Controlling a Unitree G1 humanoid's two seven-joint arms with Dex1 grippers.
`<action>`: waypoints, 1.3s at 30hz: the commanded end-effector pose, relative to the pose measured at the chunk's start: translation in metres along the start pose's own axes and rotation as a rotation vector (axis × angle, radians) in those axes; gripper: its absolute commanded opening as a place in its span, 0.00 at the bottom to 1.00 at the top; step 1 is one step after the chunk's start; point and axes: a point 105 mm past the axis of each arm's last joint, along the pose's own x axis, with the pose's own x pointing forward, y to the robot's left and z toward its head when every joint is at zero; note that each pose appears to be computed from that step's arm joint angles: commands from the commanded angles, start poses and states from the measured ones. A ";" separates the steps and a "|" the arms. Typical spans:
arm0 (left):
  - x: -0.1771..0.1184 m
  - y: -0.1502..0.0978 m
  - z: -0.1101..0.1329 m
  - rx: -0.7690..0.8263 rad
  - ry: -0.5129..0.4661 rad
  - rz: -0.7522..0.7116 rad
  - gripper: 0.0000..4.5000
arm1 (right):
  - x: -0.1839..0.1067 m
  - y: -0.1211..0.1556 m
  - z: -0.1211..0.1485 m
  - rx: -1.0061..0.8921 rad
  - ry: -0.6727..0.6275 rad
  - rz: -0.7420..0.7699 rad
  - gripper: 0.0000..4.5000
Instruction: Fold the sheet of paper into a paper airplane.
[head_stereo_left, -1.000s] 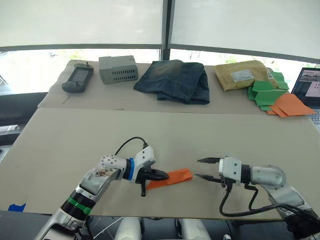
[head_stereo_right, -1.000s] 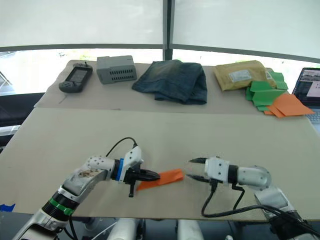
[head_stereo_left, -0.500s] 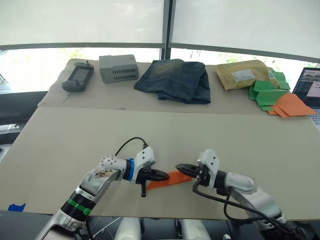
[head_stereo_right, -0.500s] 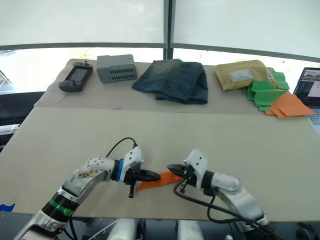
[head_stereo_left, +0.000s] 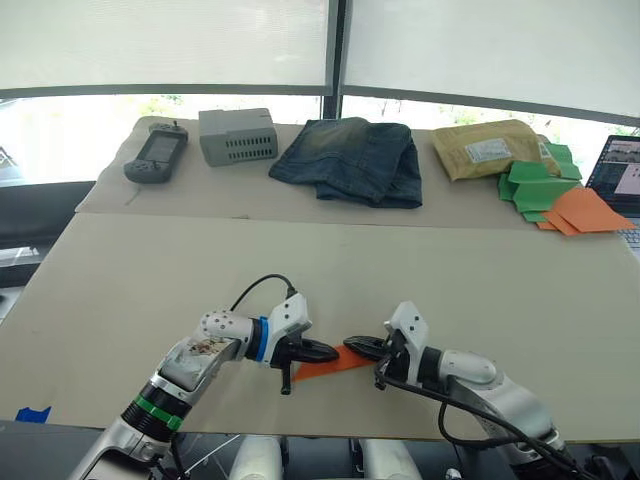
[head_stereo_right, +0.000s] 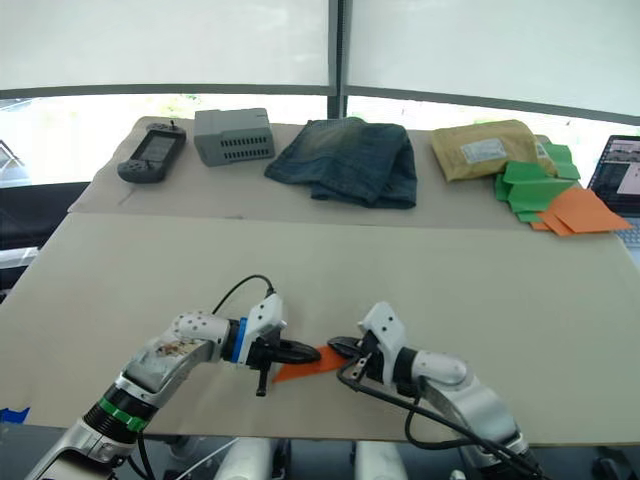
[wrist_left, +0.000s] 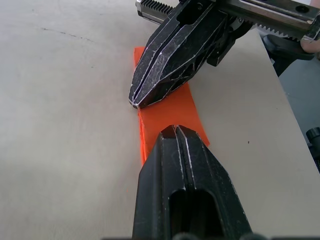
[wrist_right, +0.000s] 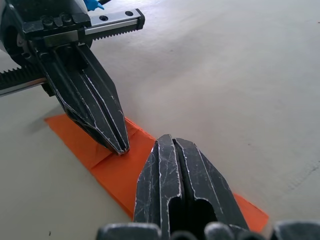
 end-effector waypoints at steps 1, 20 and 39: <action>0.000 -0.002 -0.015 -0.037 0.055 -0.003 0.00 | -0.022 -0.024 -0.028 0.053 0.095 -0.163 0.01; 0.002 -0.001 -0.013 -0.036 0.048 -0.014 0.00 | -0.062 -0.050 0.040 -0.169 -0.202 -0.277 0.01; 0.014 0.015 -0.006 0.069 0.040 -0.008 0.00 | -0.022 0.001 -0.018 -0.354 0.112 0.028 0.01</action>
